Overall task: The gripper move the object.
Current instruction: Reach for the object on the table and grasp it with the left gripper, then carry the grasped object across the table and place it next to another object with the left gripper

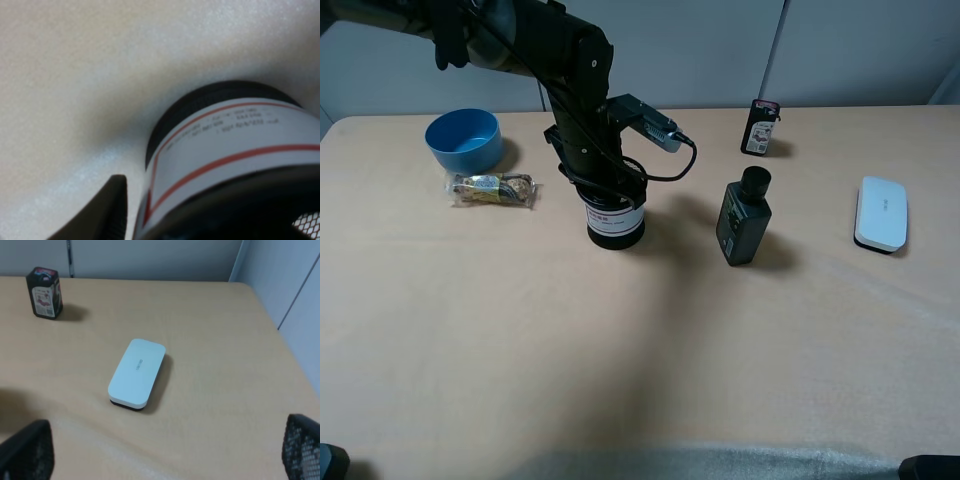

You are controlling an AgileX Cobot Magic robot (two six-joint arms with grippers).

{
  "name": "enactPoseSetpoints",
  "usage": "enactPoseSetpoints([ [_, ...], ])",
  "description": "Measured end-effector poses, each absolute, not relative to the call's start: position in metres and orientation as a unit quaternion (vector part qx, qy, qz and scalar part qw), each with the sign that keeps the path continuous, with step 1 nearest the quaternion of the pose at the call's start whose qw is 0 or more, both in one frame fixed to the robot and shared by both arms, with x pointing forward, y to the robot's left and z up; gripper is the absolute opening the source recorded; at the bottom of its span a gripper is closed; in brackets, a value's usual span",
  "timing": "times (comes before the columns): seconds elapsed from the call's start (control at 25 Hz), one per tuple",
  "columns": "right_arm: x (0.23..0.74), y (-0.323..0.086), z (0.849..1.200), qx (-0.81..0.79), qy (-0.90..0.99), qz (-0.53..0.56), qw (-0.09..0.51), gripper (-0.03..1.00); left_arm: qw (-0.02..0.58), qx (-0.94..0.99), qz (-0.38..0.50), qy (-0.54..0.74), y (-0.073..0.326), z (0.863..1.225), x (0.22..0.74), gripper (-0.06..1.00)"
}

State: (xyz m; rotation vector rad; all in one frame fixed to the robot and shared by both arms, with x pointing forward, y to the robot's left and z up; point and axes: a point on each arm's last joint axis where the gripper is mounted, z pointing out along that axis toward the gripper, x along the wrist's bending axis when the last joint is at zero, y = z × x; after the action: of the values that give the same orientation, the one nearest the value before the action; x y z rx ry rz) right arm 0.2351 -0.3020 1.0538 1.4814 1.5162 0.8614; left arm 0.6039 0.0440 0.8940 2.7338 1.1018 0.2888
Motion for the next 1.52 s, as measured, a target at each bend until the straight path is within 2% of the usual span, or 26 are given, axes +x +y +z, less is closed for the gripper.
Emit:
enactPoseSetpoints([
  [0.68,0.235,-0.302,1.054,0.589,0.603,0.343,0.414,0.69,0.090,0.916,0.098,0.377,0.043,0.895,0.605,0.45],
  [0.76,0.235,-0.302,1.054,0.589,0.603,0.343,0.414,0.69,0.090,0.916,0.098,0.378,0.043,0.895,0.606,0.39],
  [0.92,0.235,-0.302,1.054,0.589,0.603,0.343,0.414,0.69,0.091,0.916,0.102,0.377,0.043,0.896,0.607,0.19],
  [1.4,0.235,-0.302,1.054,0.589,0.603,0.343,0.414,0.69,0.092,0.914,0.102,0.381,0.043,0.898,0.606,0.19],
  [1.52,0.235,-0.302,1.054,0.589,0.603,0.343,0.414,0.69,0.102,0.909,0.111,0.388,0.046,0.911,0.607,0.19],
])
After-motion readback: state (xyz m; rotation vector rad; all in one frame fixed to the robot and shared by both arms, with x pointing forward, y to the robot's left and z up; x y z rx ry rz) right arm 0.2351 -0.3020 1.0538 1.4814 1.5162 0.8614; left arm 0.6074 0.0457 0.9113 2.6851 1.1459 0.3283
